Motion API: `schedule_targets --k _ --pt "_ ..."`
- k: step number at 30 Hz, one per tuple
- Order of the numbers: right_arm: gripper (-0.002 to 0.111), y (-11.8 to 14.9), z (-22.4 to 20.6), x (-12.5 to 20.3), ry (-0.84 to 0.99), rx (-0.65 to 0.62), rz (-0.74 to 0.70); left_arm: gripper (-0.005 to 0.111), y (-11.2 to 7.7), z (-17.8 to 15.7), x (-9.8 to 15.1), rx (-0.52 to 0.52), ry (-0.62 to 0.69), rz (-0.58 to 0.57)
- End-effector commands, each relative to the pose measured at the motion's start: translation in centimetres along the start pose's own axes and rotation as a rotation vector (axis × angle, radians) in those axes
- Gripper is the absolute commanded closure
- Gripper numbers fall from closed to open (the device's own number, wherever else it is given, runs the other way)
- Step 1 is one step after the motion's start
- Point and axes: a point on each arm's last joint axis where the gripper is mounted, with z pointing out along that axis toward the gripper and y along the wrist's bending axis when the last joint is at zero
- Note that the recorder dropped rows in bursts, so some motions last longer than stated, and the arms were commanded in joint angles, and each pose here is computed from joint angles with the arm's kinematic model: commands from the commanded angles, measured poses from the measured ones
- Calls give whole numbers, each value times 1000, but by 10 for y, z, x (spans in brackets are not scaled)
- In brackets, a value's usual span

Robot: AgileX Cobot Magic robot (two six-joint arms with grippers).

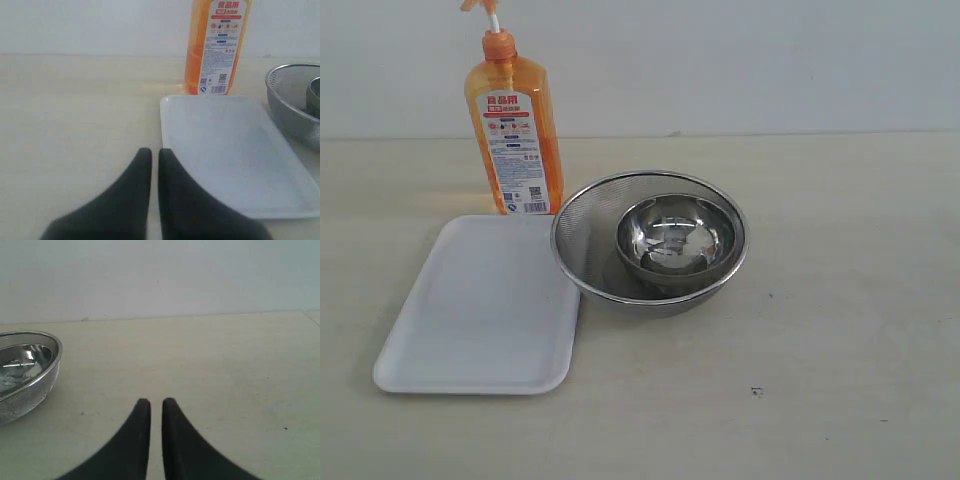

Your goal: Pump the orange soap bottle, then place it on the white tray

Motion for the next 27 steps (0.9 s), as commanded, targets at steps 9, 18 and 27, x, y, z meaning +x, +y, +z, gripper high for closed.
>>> schedule_targets --k 9,18,27 --pt "102 0 0 -2 -26 -5 -3 102 0 0 1 -4 -1 -6" --pt "102 0 0 -3 -28 -5 -3 102 0 0 1 -4 -1 -6" --pt "102 0 0 -1 -9 -4 -8 102 0 0 1 -4 -1 -6"
